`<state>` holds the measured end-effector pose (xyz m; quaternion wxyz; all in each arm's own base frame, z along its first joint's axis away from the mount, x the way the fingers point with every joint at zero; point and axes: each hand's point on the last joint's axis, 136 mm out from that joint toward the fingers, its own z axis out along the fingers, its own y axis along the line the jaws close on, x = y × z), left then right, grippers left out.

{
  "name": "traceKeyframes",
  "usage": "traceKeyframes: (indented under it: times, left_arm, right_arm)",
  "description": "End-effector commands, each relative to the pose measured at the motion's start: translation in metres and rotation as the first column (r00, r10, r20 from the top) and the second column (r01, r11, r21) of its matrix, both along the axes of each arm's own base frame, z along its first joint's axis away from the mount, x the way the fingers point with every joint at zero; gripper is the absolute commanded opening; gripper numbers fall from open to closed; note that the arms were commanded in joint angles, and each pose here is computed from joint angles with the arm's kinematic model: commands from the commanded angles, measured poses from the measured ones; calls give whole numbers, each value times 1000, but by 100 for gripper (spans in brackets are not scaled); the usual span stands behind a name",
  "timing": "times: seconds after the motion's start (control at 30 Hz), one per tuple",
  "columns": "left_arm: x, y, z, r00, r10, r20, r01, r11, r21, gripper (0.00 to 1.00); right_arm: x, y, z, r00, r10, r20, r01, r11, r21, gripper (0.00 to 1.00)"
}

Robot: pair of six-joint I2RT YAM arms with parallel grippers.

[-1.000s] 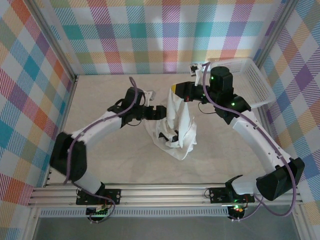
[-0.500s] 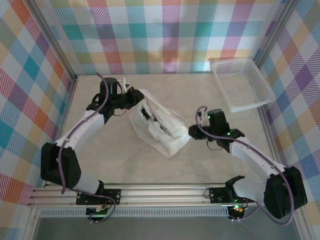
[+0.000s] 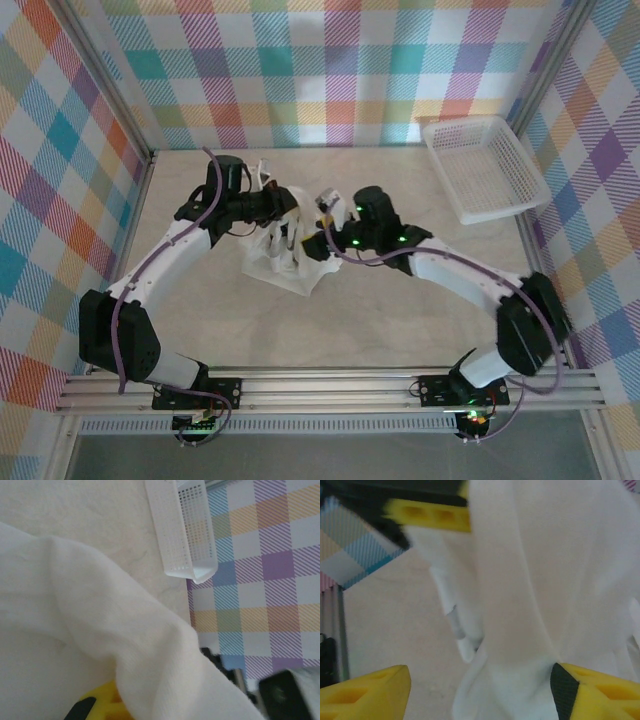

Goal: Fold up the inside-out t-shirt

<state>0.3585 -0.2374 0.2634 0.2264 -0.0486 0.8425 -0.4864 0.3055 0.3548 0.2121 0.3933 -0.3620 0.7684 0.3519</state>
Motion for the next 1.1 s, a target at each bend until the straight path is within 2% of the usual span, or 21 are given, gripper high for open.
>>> traceKeyframes:
  times: [0.0,0.03,0.07,0.1,0.13,0.17,0.2,0.23,0.3,0.33,0.4,0.47,0.57,0.7,0.77,0.87,0.93,1.0,1.07]
  left_arm:
    - [-3,5,20,999,21,36,-22,1000,22,0]
    - [-2,17,16,998,53,35,-55,995,81,0]
    - [-1,32,10,995,92,43,-98,981,164,0]
    - [3,57,1,987,142,77,-159,941,298,0]
    - [9,84,-9,973,188,137,-229,869,439,0]
    - [17,104,-18,960,211,182,-276,807,522,0]
    - [26,114,-30,957,203,206,-285,777,561,0]
    - [34,118,-41,961,184,207,-271,776,569,0]
    - [46,111,-59,973,126,195,-214,813,542,2]
    - [48,108,-65,976,107,189,-194,820,538,12]
    - [51,107,-72,977,95,189,-185,819,543,34]
    - [48,112,-71,973,100,210,-203,804,559,47]
    - [28,118,-60,965,74,251,-208,798,566,61]
    - [-19,109,-51,967,21,256,-151,853,499,69]
    - [-42,98,-49,961,-20,276,-108,891,442,70]
    - [-62,93,-55,948,-22,317,-116,904,411,68]
    - [-63,93,-62,950,25,313,-149,913,380,56]
    - [-60,85,-63,953,39,300,-145,929,339,40]
    - [-58,64,-61,954,-3,301,-88,953,289,33]
  right_arm:
    - [35,8,-11,995,-97,26,97,995,-26,42]
    - [35,9,-10,995,-95,7,95,995,-35,21]
    - [29,11,-6,998,-60,-7,59,998,-24,7]
    - [16,13,3,1000,9,-16,-9,1000,4,0]
    - [-2,16,17,995,99,-29,-97,994,56,0]
    - [-21,18,31,979,197,-43,-191,974,123,0]
    - [-42,17,52,950,307,-61,-288,932,220,0]
    - [-57,14,72,916,394,-76,-353,881,316,0]
    - [-67,5,100,885,461,-69,-390,813,432,0]
    - [-65,-1,107,888,455,-66,-378,803,461,0]
    - [-52,-14,112,915,397,-70,-316,814,488,0]
    - [-40,-23,106,932,351,-87,-268,832,486,0]
    - [-33,-27,98,932,342,-119,-244,836,491,0]
    - [-23,-29,93,933,329,-144,-220,841,495,0]
    - [-20,-28,91,932,328,-152,-217,844,490,0]
    - [-18,-26,90,925,342,-166,-228,849,477,0]
    - [-17,-24,91,920,353,-173,-235,846,479,0]
    - [-15,-22,94,917,357,-180,-233,844,483,0]
    - [-14,-22,94,915,357,-189,-230,845,483,0]
